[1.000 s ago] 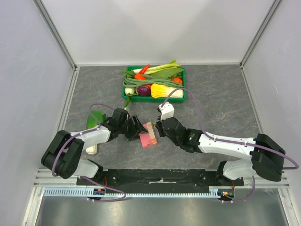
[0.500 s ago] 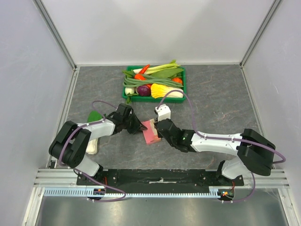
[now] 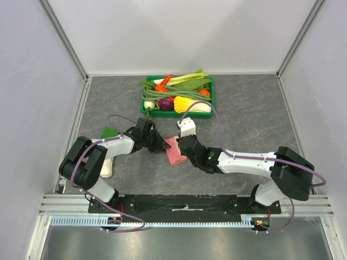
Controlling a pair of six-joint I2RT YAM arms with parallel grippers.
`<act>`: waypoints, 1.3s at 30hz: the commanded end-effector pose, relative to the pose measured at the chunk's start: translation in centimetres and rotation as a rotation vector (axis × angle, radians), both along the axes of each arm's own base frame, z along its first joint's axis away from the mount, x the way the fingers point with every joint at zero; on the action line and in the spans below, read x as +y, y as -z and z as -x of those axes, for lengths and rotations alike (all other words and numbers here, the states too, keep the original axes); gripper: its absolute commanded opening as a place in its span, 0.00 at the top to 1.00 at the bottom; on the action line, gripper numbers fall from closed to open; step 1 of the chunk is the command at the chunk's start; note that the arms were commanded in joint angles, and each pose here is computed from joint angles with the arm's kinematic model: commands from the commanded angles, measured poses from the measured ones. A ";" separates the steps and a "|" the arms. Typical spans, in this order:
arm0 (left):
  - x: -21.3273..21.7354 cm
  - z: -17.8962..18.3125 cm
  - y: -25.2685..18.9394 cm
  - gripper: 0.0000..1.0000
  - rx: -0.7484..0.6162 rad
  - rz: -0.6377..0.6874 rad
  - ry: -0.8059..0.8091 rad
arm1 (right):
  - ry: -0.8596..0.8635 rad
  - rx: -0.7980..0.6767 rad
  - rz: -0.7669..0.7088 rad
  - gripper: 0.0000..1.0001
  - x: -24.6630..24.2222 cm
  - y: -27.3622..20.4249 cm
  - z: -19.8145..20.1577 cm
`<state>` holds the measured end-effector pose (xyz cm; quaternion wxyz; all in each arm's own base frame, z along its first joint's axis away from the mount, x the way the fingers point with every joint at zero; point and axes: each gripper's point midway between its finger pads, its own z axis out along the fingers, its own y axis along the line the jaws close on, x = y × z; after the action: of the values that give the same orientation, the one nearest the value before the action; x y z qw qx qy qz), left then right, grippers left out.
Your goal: Unpack the express box
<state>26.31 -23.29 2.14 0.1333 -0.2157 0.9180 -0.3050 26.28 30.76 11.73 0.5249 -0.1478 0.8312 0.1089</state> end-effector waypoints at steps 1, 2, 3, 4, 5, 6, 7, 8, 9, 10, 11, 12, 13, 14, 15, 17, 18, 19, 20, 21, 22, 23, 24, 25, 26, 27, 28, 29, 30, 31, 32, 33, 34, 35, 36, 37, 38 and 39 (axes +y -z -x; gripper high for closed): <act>6.2 5.5 7.2 0.84 0.209 -0.325 0.014 | 0.031 -0.069 -0.036 1.00 1.1 -2.4 -1.5; 6.3 5.6 7.3 0.84 0.210 -0.332 0.016 | 0.036 -0.069 -0.032 1.00 1.0 -2.3 -1.6; 6.4 5.7 7.4 0.84 0.214 -0.336 0.021 | 0.039 -0.067 -0.026 1.00 1.0 -2.1 -1.7; 6.4 5.6 7.4 0.84 0.209 -0.338 0.029 | 0.039 -0.067 -0.022 1.00 1.0 -2.1 -1.8; 6.5 5.7 7.6 0.84 0.214 -0.345 0.033 | 0.046 -0.069 -0.021 1.00 0.9 -2.0 -1.9; 6.6 5.8 7.7 0.85 0.219 -0.352 0.037 | 0.050 -0.071 -0.015 1.00 0.9 -2.0 -2.0; 6.6 5.9 7.7 0.85 0.217 -0.356 0.045 | 0.053 -0.073 -0.013 1.00 0.9 -2.0 -2.1; 6.7 6.0 7.8 0.85 0.222 -0.360 0.050 | 0.054 -0.073 -0.010 1.00 0.9 -2.0 -2.1; 6.8 6.1 7.9 0.85 0.226 -0.364 0.052 | 0.061 -0.074 -0.009 1.00 0.7 -2.0 -2.3; 6.9 6.1 8.0 0.85 0.225 -0.370 0.060 | 0.060 -0.073 -0.003 1.00 0.8 -1.9 -2.3; 7.0 6.2 8.0 0.85 0.228 -0.373 0.062 | 0.063 -0.076 0.000 1.00 0.7 -1.9 -2.4; 7.0 6.3 8.1 0.85 0.231 -0.377 0.064 | 0.066 -0.077 0.002 1.00 0.6 -1.9 -2.4; 7.1 6.4 8.1 0.85 0.231 -0.379 0.065 | 0.064 -0.078 0.000 1.00 0.6 -2.0 -2.4; 7.2 6.5 8.1 0.85 0.232 -0.381 0.064 | 0.068 -0.081 0.003 1.00 0.5 -2.1 -2.6; 7.2 6.5 8.2 0.85 0.232 -0.378 0.061 | 0.066 -0.081 0.003 1.00 0.6 -2.2 -2.6; 7.1 6.5 8.2 0.85 0.236 -0.376 0.061 | 0.075 -0.085 -0.001 1.00 0.3 -2.5 -2.8; 7.0 6.5 8.1 0.85 0.238 -0.371 0.062 | 0.076 -0.086 0.000 1.00 0.3 -2.6 -2.8; 6.8 6.4 8.1 0.85 0.238 -0.365 0.060 | 0.077 -0.084 0.003 1.00 0.2 -2.5 -2.9; 6.8 6.5 8.1 0.85 0.241 -0.361 0.060 | 0.084 -0.083 0.006 1.00 0.0 -2.4 -3.0; 6.8 6.4 8.1 0.85 0.243 -0.362 0.055 | 0.084 -0.078 0.011 1.00 -0.2 -2.1 -3.0; 6.8 6.5 8.2 0.85 0.245 -0.361 0.056 | 0.087 -0.071 0.014 1.00 -0.3 -1.8 -3.1; 6.8 6.5 8.2 0.85 0.248 -0.360 0.055 | 0.095 -0.066 0.013 1.00 -0.6 -1.7 -3.2; 6.7 6.5 8.2 0.85 0.249 -0.359 0.054 | 0.093 -0.059 0.010 1.00 -0.6 -1.5 -3.2; 6.8 6.6 8.3 0.85 0.252 -0.359 0.053 | 0.089 -0.053 0.010 1.00 -0.6 -1.3 -3.2; 6.8 6.7 8.3 0.85 0.255 -0.361 0.054 | 0.089 -0.048 0.009 1.00 -0.7 -1.2 -3.3; 6.8 6.7 8.4 0.86 0.258 -0.360 0.051 | 0.086 -0.045 0.010 1.00 -0.7 -1.1 -3.3; 6.9 6.7 8.5 0.86 0.260 -0.363 0.049 | 0.083 -0.040 0.009 1.00 -0.7 -0.9 -3.3; 6.8 6.7 8.4 0.86 0.258 -0.360 0.050 | 0.084 -0.039 0.007 1.00 -0.7 -0.9 -3.3; 6.8 6.7 8.5 0.86 0.259 -0.362 0.049 | 0.079 -0.036 0.000 1.00 -0.6 -0.9 -3.3; 6.8 6.7 8.5 0.86 0.261 -0.361 0.048 | 0.075 -0.035 0.000 1.00 -0.7 -0.9 -3.3; 6.8 6.7 8.6 0.86 0.265 -0.361 0.049 | 0.072 -0.037 -0.011 1.00 -0.5 -1.1 -3.3; 6.7 6.6 8.5 0.86 0.262 -0.358 0.046 | 0.065 -0.038 -0.017 1.00 -0.5 -1.2 -3.2; 6.7 6.6 8.5 0.86 0.263 -0.359 0.048 | 0.064 -0.040 -0.021 1.00 -0.5 -1.3 -3.2; 6.7 6.6 8.6 0.86 0.265 -0.359 0.048 | 0.063 -0.040 -0.026 1.00 -0.5 -1.3 -3.2; 6.7 6.5 8.6 0.86 0.265 -0.359 0.047 | 0.060 -0.039 -0.028 1.00 -0.4 -1.4 -3.2; 6.7 6.6 8.7 0.86 0.269 -0.360 0.047 | 0.051 -0.034 -0.031 1.00 -0.3 -1.3 -3.1; 6.6 6.6 8.7 0.86 0.269 -0.357 0.049 | 0.048 -0.035 -0.036 1.00 -0.2 -1.4 -3.1; 6.6 6.6 8.7 0.86 0.273 -0.357 0.048 | 0.051 -0.031 -0.033 1.00 -0.2 -1.2 -3.1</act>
<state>26.62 -23.92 1.49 0.1208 -0.1962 0.9226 -0.3094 28.96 29.87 11.35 0.5271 -0.1408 0.8343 0.0791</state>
